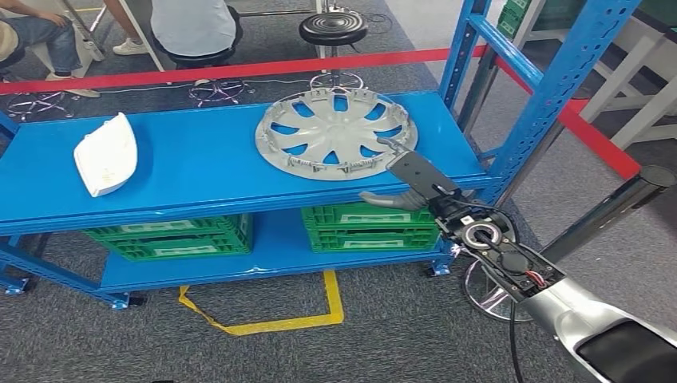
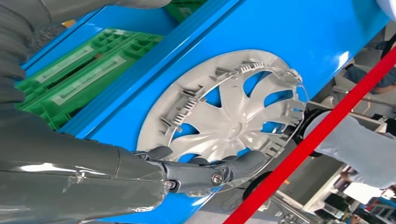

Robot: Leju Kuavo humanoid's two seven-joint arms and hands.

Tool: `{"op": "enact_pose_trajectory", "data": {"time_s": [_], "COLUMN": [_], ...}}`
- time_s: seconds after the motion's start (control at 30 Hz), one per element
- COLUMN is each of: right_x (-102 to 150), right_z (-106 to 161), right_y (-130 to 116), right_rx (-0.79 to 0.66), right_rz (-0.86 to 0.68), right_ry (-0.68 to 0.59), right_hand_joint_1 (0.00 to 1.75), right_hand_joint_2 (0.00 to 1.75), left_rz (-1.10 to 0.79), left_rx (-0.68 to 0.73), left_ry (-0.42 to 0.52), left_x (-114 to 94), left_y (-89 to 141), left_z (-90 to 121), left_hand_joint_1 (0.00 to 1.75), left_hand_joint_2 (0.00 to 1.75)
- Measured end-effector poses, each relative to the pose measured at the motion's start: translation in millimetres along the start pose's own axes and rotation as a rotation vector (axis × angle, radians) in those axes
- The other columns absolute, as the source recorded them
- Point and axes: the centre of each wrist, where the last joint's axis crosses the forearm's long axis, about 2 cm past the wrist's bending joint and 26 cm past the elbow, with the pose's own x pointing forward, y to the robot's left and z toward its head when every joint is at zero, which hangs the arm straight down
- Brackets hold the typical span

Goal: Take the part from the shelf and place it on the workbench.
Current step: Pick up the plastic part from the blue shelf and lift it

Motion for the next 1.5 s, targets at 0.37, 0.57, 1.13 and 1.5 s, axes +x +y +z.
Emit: {"op": "enact_pose_trajectory", "data": {"time_s": [0.37, 0.57, 1.13, 1.5], "right_x": [-2.0, -2.3, -3.8, -7.1], "right_z": [0.9, 1.2, 1.3, 4.3], "right_y": [2.0, 2.8, 2.7, 3.1], "right_rx": [0.011, 0.014, 0.013, 0.016], "right_rz": [0.003, 0.004, 0.012, 0.014], "right_ry": [0.007, 0.008, 0.012, 0.025], "right_hand_joint_1": [0.0, 0.0, 0.0, 0.0], "right_hand_joint_2": [1.75, 1.75, 1.75, 1.75], "left_rz": [0.001, 0.002, 0.005, 0.012], "left_rx": [-0.008, -0.01, -0.019, -0.026], "left_ry": [-0.005, -0.007, -0.015, -0.02], "left_x": [-0.5, -0.6, 0.5, 1.8], "left_y": [-0.2, -0.2, 0.0, -0.7], "left_z": [0.0, 0.0, 0.0, 0.0], "left_hand_joint_1": [0.0, 0.0, 0.0, 0.0], "left_hand_joint_2": [0.0, 0.0, 0.0, 0.0]}}
